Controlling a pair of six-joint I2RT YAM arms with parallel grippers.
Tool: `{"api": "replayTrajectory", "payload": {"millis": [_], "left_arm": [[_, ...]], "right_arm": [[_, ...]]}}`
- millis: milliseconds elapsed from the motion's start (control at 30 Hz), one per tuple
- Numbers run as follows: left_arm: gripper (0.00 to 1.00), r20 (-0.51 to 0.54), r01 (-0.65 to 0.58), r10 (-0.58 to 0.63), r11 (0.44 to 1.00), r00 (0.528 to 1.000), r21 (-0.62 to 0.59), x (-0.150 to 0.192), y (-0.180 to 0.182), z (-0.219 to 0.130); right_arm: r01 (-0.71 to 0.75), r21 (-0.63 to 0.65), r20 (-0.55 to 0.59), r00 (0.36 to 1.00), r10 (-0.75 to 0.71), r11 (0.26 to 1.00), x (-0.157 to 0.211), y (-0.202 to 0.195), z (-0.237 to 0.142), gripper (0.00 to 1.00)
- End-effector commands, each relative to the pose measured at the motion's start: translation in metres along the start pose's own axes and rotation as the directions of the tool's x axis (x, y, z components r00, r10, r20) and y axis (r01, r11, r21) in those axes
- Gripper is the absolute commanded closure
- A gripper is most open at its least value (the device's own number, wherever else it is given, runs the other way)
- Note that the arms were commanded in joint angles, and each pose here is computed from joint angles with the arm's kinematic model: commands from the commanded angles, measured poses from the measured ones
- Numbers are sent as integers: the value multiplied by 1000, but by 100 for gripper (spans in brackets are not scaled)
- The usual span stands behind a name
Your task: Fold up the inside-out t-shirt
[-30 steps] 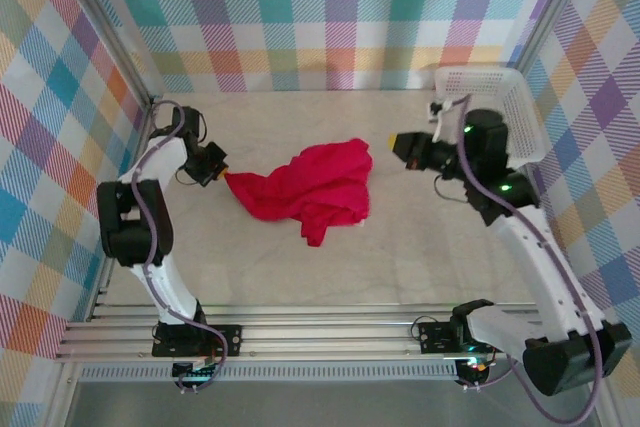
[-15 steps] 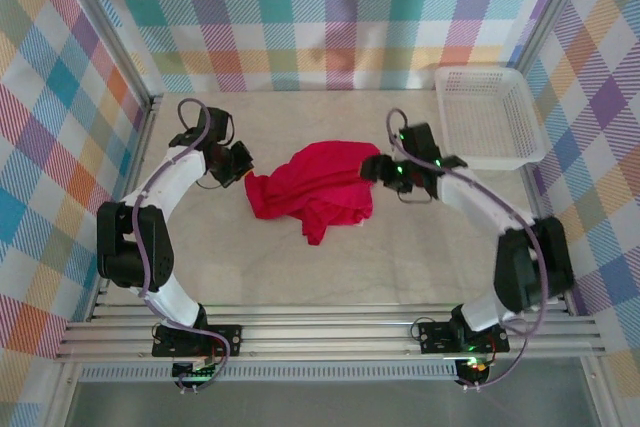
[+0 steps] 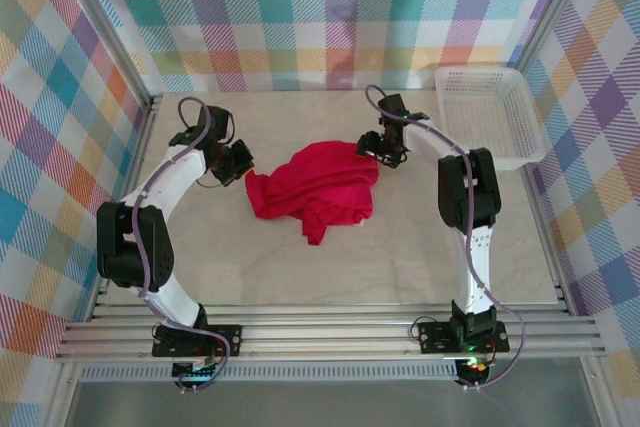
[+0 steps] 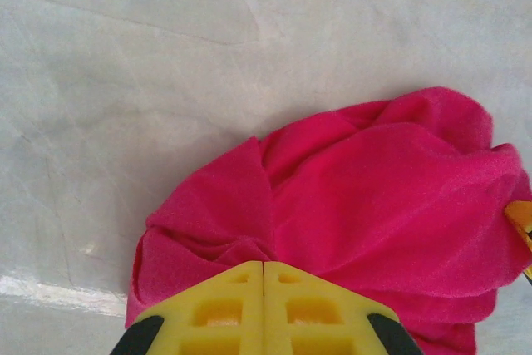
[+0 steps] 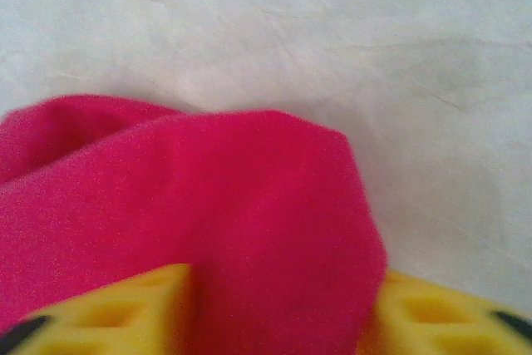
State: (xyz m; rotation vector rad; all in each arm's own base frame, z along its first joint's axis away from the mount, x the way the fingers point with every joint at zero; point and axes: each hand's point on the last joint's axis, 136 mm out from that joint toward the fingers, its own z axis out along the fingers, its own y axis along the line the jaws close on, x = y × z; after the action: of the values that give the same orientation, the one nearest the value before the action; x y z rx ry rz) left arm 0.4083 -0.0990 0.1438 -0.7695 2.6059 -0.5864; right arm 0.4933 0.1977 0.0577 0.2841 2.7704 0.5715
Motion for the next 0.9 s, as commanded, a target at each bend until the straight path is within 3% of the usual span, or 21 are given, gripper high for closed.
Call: {"api": "replayTrajectory", "payload": {"millis": [0,233,367,433,533,733,867], "left_arm": [[100,16,-30,30,999,999,24,-19,-19,-4],[100,138,-37,29,997,990,62,-99,-53,-43],[100,256,-27,-2,994,967,110,-131,-55,-84],[100,292,-16,-17,994,956,111,-133,-46,-92],[100,268,11,-40,994,963,108,-117,-25,-73],[100,99,113,-119,992,988,61,-56,33,11],[100,36,108,-107,994,994,-11,-26,59,40]], "right_arm": [[39,-137,56,998,-32,990,-33,40,-31,97],[300,-238,324,921,-215,924,-87,115,-161,100],[447,-270,485,828,-281,853,-71,138,-241,100],[479,-277,526,801,-286,833,-47,131,-257,100],[476,-296,517,809,-280,828,2,103,-250,100],[277,-345,299,938,-175,897,111,19,-151,100],[185,-306,212,970,-122,934,150,-21,-117,100]]}}
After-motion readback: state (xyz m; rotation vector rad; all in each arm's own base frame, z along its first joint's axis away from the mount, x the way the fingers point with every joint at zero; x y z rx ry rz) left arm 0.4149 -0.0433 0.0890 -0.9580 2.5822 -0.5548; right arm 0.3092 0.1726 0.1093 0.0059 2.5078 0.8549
